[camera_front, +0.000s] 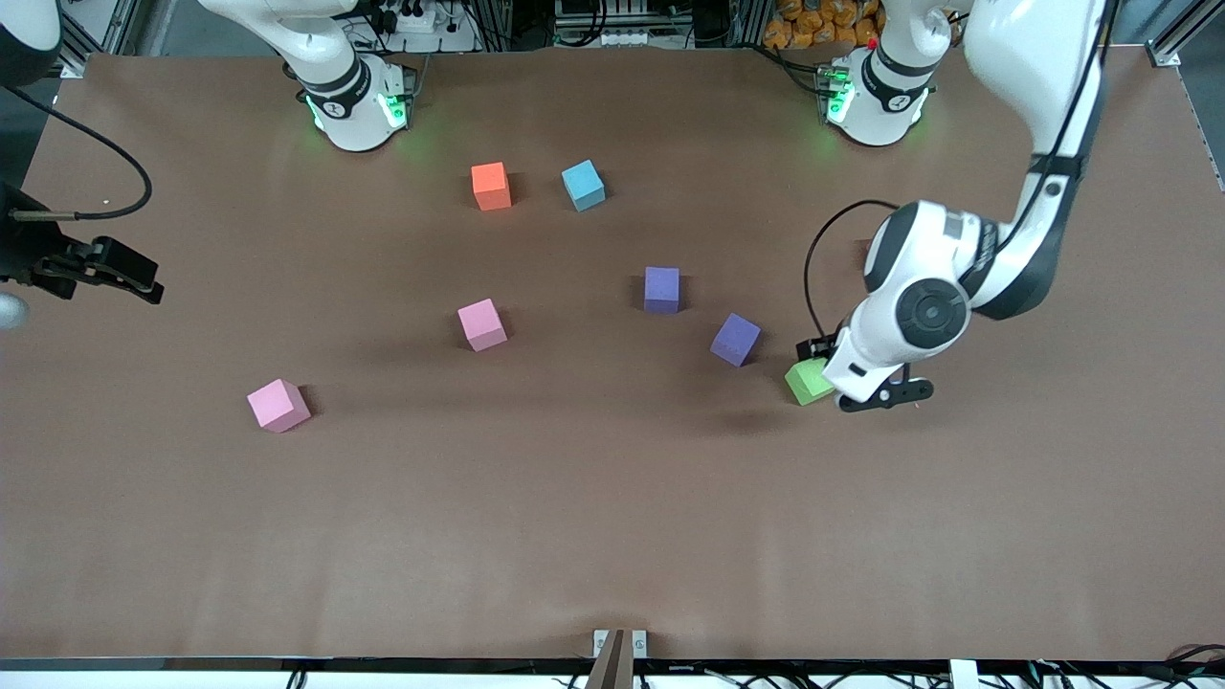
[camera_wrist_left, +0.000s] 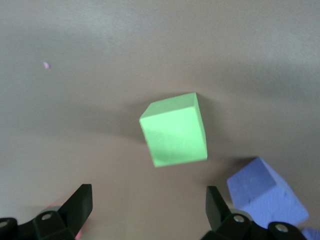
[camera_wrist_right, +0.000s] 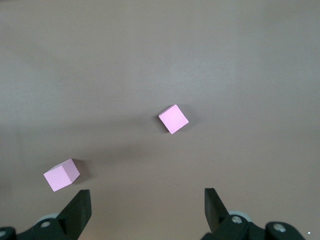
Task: Arrange blocks into number 1
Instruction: 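Grasp the green block with the left gripper while the right gripper reaches pink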
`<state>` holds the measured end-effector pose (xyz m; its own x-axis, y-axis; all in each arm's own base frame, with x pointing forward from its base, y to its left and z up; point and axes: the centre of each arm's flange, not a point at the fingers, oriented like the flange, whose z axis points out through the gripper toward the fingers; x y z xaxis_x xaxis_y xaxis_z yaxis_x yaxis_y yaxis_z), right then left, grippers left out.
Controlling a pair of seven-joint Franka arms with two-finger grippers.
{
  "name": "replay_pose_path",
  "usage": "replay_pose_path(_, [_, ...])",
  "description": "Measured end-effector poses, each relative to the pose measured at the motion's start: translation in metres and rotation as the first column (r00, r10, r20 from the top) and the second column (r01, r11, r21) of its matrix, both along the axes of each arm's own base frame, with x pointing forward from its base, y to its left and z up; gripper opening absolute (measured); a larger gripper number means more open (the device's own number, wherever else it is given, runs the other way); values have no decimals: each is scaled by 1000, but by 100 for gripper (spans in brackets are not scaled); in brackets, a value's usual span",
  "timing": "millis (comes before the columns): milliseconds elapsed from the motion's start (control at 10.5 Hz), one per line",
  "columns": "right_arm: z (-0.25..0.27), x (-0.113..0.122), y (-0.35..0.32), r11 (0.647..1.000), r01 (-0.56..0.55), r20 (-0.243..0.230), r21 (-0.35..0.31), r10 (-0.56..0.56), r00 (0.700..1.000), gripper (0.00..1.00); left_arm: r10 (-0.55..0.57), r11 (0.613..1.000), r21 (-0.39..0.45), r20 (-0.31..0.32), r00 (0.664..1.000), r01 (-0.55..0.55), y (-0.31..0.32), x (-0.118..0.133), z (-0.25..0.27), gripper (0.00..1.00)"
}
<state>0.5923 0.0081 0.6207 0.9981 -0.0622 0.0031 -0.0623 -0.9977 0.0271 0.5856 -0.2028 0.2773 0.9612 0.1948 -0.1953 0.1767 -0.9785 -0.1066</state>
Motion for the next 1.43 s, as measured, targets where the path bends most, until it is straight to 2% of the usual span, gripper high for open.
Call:
replay_pose_path(475, [-27,7,0,1000,-1,-17,0,1,1000,100,162,987,8,40,986,-163,-2,8,-38,100])
replay_pose_path(761, [-84,26,0,1000,6,-53,0,-6,999,100,215,976,16,40,976,-215,-3,8,-54,100])
replay_pose_path(856, [-110,34,0,998,57,-58,-2,-57,997,100,216,976,19,33,976,-217,-3,7,-61,100])
replay_pose_path(1046, [-164,48,-5,983,185,-38,-3,-185,982,100,217,976,25,21,976,-217,-2,6,-71,100])
replay_pose_path(1141, [-190,51,-9,982,190,-42,-4,-190,981,100,217,976,28,14,976,-217,-2,4,-77,100])
replay_pose_path(1331, [-231,55,-16,997,76,-65,0,-76,995,100,216,976,32,4,976,-216,-3,3,-87,99])
replay_pose_path(1426, [-245,56,-21,1000,14,-71,3,-14,997,100,216,976,32,3,976,-216,-3,3,-89,89])
